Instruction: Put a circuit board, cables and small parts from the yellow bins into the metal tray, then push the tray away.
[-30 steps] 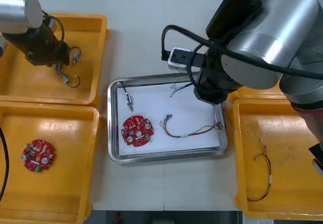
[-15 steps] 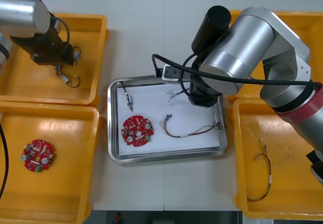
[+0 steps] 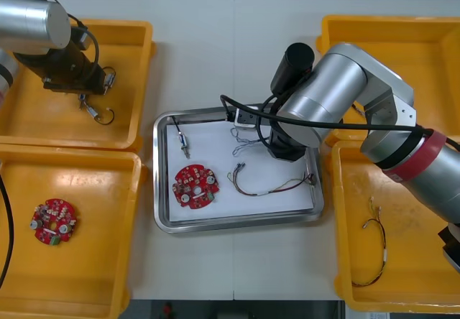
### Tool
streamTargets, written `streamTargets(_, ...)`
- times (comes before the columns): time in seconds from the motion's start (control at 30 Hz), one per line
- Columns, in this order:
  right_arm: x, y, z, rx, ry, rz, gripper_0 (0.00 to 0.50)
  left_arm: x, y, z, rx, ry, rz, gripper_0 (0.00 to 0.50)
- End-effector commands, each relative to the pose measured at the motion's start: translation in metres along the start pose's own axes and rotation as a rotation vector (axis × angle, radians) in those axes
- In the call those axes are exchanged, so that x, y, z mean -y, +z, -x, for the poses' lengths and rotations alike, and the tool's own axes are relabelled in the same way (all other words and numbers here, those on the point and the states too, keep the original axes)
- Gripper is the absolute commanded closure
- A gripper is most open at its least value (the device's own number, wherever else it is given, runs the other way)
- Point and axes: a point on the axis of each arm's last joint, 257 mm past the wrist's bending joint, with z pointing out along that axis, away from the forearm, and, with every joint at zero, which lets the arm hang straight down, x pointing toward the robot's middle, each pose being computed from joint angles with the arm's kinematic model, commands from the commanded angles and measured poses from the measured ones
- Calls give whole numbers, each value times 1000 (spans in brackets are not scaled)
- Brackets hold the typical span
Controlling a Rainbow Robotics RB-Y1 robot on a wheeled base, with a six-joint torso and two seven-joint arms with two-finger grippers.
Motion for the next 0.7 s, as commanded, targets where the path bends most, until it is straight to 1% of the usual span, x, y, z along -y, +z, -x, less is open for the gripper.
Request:
streamTargets(0.03, -4, 3, 9, 18, -41, -8, 500, -23, 6, -13, -14, 82, 33, 500)
streamTargets(0.1, -2, 3, 11, 24, -41, -16, 497, -26, 6, -14, -17, 79, 36, 500)
streamTargets(0.13, -2, 3, 11, 26, -38, -17, 466, -26, 6, -14, -16, 80, 35, 500)
streamTargets(0.17, -2, 3, 12, 29, -37, -18, 317, -27, 6, -14, -17, 77, 37, 500)
streamTargets(0.2, -1, 3, 12, 30, -35, -20, 154, -28, 5, -14, -17, 77, 38, 500)
streamTargets(0.23, -1, 3, 12, 30, -32, -20, 41, -28, 4, -13, -15, 77, 37, 500)
streamTargets(0.27, -1, 3, 12, 29, -33, -21, 5, -28, 4, -13, -15, 74, 36, 500)
streamTargets(0.37, 0, 2, 11, 27, -33, -22, 0, -28, -4, -10, -14, 55, 17, 500)
streamTargets(0.43, 2, -2, 12, 34, -28, -25, 0, -25, -16, -6, -14, 31, -10, 500)
streamTargets(0.47, 3, -4, 11, 31, -27, -26, 0, -25, -20, -4, -13, 26, -15, 500)
streamTargets(0.53, 5, -9, 10, 28, -21, -27, 0, -26, -33, -1, -15, 23, -20, 500)
streamTargets(0.63, 7, -22, 9, 21, -14, -27, 0, -30, -62, 6, -13, 16, -28, 500)
streamTargets(0.7, 6, -31, 8, 13, -13, -24, 0, -31, -74, 7, -16, 20, -27, 500)
